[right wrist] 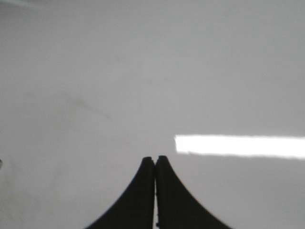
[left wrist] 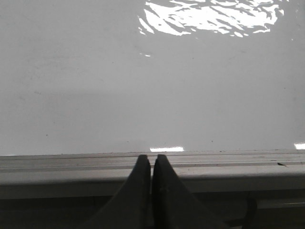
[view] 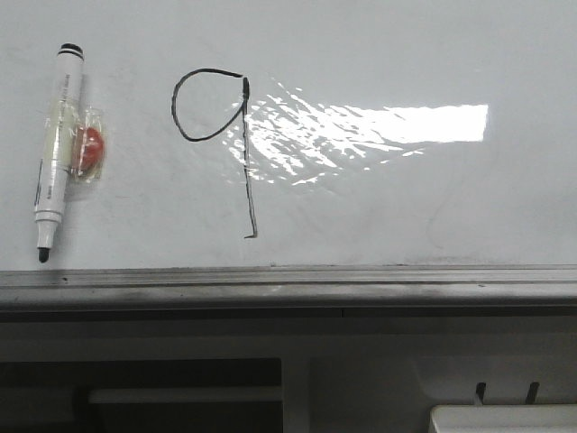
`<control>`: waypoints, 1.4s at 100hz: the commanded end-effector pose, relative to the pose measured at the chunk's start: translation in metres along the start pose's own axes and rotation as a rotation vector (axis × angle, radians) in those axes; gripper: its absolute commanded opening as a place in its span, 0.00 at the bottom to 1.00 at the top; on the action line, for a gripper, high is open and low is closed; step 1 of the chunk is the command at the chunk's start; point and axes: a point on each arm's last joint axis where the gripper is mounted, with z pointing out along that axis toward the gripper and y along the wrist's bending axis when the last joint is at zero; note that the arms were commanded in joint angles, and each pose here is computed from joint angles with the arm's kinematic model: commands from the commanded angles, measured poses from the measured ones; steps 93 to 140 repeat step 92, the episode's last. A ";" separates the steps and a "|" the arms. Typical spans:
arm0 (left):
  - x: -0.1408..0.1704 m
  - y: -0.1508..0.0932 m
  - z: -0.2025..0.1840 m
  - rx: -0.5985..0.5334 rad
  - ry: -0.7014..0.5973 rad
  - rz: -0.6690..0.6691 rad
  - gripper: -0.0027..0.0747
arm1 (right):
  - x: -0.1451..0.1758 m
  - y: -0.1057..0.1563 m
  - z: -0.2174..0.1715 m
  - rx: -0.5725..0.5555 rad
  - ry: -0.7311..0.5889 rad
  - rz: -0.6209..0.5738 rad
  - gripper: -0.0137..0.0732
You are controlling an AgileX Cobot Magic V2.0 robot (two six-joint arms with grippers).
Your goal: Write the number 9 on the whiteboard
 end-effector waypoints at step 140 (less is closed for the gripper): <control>0.007 0.000 0.002 0.002 -0.041 -0.010 0.01 | 0.049 -0.009 -0.033 0.170 0.469 0.042 0.08</control>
